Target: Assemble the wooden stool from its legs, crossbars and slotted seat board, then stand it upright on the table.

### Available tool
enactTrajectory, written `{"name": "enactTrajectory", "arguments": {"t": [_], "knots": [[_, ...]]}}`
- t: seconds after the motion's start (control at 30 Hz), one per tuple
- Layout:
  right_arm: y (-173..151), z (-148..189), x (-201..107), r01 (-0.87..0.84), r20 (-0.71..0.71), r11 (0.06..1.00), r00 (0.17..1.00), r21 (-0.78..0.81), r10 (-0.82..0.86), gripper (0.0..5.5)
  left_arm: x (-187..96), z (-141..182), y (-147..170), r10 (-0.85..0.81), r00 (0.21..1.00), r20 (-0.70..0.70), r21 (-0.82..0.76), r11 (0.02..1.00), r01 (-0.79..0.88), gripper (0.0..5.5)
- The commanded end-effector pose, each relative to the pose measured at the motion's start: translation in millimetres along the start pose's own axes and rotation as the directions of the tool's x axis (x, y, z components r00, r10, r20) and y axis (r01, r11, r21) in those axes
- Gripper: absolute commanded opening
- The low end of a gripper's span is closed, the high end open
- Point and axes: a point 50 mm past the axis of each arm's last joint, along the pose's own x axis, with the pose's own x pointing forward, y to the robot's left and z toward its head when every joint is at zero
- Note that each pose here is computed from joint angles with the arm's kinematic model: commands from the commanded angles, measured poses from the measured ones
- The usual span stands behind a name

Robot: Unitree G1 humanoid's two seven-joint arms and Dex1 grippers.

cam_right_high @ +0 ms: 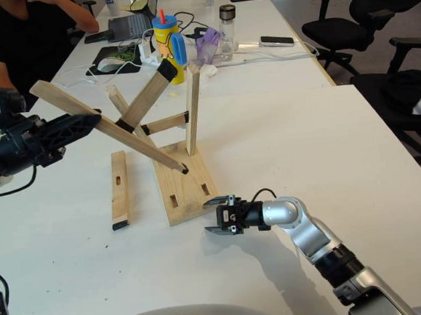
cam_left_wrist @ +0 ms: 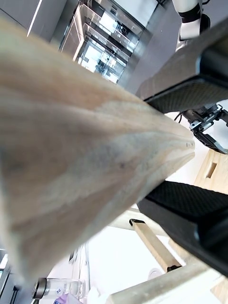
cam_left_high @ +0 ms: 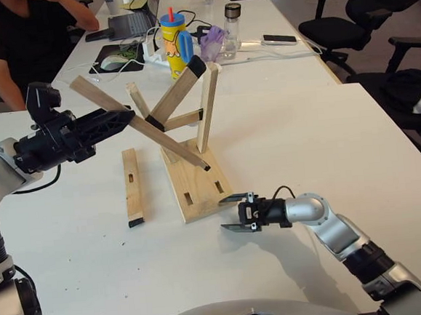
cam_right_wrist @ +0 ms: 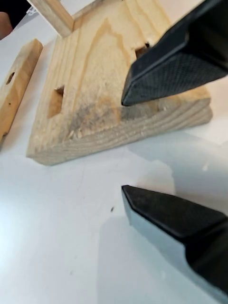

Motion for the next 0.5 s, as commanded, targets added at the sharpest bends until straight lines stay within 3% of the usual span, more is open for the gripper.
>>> {"name": "enactTrajectory", "arguments": {"t": [0.03,0.37,0.5], "knots": [[-13.4,-9.3,12.1,0.071,-0.049,0.997,0.996,-0.041,-0.073,3.11,3.4,-2.3,-0.5,0.004,0.999,-0.032,0.060,0.998,-0.002,2.02],[-22.7,-14.6,8.0,0.155,-0.037,0.987,0.987,0.038,-0.153,3.11,10.6,-25.6,10.1,0.052,0.977,-0.206,0.209,0.978,-0.008,2.02],[-41.5,-10.1,-15.1,0.273,0.069,0.877,0.943,0.395,-0.325,3.11,10.8,-42.3,14.0,0.058,0.962,-0.266,0.236,0.972,0.007,2.02]]}}
